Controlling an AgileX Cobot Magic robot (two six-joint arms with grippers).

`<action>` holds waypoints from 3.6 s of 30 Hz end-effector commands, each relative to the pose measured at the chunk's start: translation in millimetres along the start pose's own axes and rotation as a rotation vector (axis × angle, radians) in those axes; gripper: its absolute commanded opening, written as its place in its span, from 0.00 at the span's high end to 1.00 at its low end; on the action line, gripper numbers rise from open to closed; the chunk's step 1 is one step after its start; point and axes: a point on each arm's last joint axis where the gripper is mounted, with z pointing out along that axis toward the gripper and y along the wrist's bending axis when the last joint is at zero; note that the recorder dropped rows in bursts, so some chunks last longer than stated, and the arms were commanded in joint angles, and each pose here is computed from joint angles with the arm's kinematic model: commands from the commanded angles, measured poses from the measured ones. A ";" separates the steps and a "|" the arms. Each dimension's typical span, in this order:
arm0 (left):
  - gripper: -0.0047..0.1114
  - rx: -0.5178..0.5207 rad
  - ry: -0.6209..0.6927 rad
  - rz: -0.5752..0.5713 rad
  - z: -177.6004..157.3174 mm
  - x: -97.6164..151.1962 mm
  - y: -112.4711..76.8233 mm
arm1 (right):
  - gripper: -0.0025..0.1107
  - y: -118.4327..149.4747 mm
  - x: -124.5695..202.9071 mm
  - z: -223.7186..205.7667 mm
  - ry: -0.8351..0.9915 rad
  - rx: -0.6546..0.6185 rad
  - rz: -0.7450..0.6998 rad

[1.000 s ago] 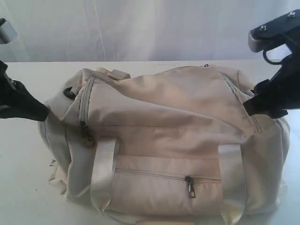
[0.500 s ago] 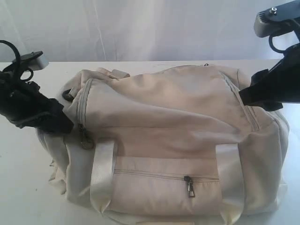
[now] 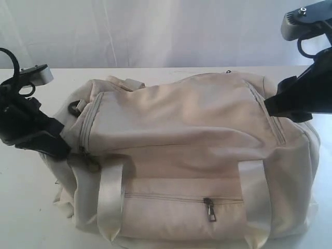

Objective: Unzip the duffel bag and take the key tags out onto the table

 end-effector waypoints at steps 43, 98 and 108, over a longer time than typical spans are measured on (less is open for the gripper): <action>0.96 0.194 -0.182 0.072 -37.5 25.3 -47.5 | 0.50 221.5 9.5 105.4 -0.251 -0.629 -0.593; 0.96 0.192 -0.179 0.076 -37.1 25.8 -47.1 | 0.98 194.4 -25.5 52.0 -0.467 -0.534 -0.352; 0.96 0.191 -0.179 0.075 -36.7 26.0 -46.9 | 0.98 194.0 -34.5 54.7 -0.510 -0.486 -0.336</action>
